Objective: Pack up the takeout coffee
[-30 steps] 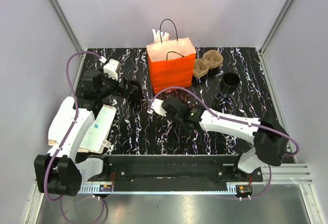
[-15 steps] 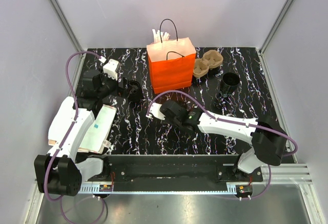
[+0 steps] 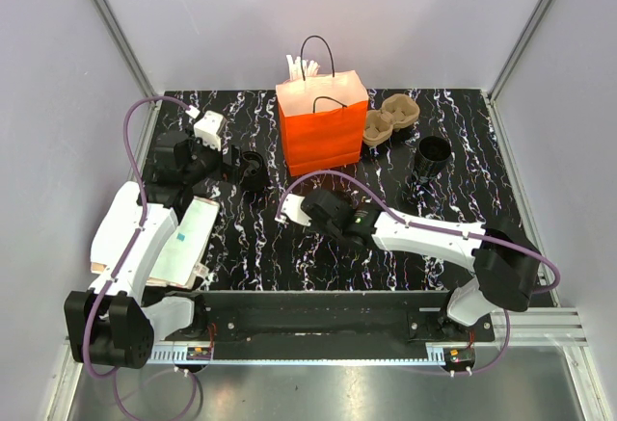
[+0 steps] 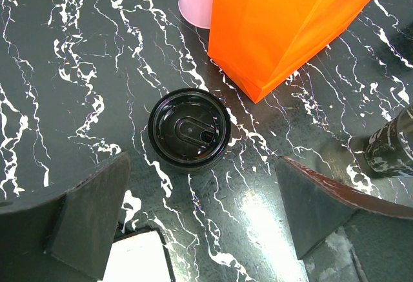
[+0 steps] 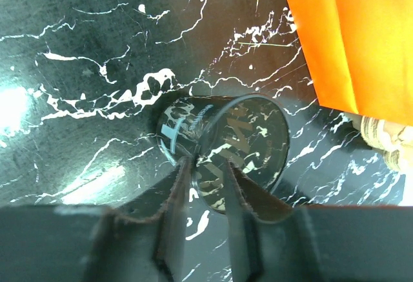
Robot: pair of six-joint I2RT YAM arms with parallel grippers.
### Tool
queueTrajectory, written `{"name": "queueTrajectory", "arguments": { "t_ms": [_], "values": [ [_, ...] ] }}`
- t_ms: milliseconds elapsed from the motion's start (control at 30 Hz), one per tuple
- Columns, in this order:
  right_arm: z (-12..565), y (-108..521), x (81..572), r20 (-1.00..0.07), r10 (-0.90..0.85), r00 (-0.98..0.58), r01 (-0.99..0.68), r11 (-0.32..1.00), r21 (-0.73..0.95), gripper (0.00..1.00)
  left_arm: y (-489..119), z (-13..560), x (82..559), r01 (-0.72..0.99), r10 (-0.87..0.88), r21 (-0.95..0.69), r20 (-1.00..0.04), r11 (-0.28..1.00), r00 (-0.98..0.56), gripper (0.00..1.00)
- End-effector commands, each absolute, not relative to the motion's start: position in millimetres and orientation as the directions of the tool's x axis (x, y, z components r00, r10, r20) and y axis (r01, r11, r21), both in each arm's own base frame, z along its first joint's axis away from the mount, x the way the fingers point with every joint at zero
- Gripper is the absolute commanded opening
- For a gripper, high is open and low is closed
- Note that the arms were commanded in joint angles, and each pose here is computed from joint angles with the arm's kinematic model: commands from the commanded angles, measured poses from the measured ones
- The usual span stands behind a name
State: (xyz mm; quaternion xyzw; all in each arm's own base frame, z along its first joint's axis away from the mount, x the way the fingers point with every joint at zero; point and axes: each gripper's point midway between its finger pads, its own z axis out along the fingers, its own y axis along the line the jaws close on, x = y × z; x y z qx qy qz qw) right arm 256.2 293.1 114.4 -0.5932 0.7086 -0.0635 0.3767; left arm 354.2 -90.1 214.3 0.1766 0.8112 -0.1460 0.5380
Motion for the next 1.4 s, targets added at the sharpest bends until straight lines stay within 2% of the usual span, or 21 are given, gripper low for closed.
{"name": "queueTrajectory", "arguments": {
  "t_ms": [0, 133, 167, 233, 267, 400, 533, 667, 800, 967, 1100, 1300, 1367],
  "values": [
    [141.6, 297.9, 258.0, -0.501, -0.865, 0.013, -0.769, 0.311, -0.558, 0.38, -86.5, 228.5, 360.6, 0.430, 0.116, -0.027, -0.945, 0.903, -0.304, 0.99],
    [149.7, 298.5, 257.3, -0.508, -0.861, 0.018, -0.771, 0.312, -0.556, 0.50, -87.4, 227.2, 360.4, 0.434, 0.120, -0.027, -0.944, 0.900, -0.307, 0.99],
    [153.8, 300.2, 257.6, -0.513, -0.858, 0.022, -0.769, 0.313, -0.557, 0.57, -87.5, 227.4, 360.8, 0.434, 0.120, -0.027, -0.944, 0.900, -0.307, 0.99],
    [161.8, 299.9, 257.0, -0.520, -0.854, 0.028, -0.768, 0.315, -0.558, 0.64, -87.1, 227.2, 360.5, 0.435, 0.121, -0.026, -0.944, 0.900, -0.306, 0.99],
    [167.9, 301.7, 257.0, -0.526, -0.850, 0.033, -0.769, 0.315, -0.556, 0.71, -87.7, 227.3, 360.3, 0.439, 0.123, -0.025, -0.945, 0.898, -0.305, 0.99],
    [185.1, 299.7, 253.5, -0.539, -0.841, 0.038, -0.779, 0.313, -0.543, 0.84, -90.2, 225.7, 358.0, 0.460, 0.137, -0.021, -0.942, 0.887, -0.307, 0.99],
    [203.8, 282.8, 256.7, -0.564, -0.826, -0.007, -0.801, 0.342, -0.491, 0.87, -93.9, 224.0, 353.2, 0.513, 0.193, 0.016, -0.936, 0.859, -0.295, 0.99],
    [233.7, 265.6, 259.5, -0.655, -0.753, -0.069, -0.839, 0.399, -0.370, 0.88, -96.3, 222.5, 346.1, 0.565, 0.260, 0.066, -0.927, 0.822, -0.270, 0.99],
    [251.5, 236.1, 261.5, -0.697, -0.712, -0.084, -0.824, 0.443, -0.354, 0.92, -98.5, 221.7, 345.8, 0.611, 0.320, 0.111, -0.915, 0.784, -0.245, 0.99],
    [252.5, 207.6, 263.6, -0.728, -0.674, -0.124, -0.804, 0.498, -0.324, 1.00, -105.4, 208.4, 354.7, 0.689, 0.393, 0.114, -0.881, 0.716, -0.263, 0.99],
    [254.9, 186.0, 270.2, -0.761, -0.629, -0.158, -0.771, 0.560, -0.303, 1.00, -113.0, 191.2, 363.4, 0.753, 0.436, 0.090, -0.857, 0.652, -0.276, 0.99],
    [235.3, 179.4, 274.5, -0.778, -0.595, -0.201, -0.779, 0.579, -0.241, 1.00, -118.6, 182.1, 375.4, 0.799, 0.473, 0.093, -0.844, 0.595, -0.254, 0.99],
    [228.9, 177.9, 276.3, -0.785, -0.579, -0.220, -0.780, 0.588, -0.215, 1.00, -118.4, 179.2, 378.4, 0.801, 0.481, 0.094, -0.838, 0.591, -0.257, 0.96]
  ]
}}
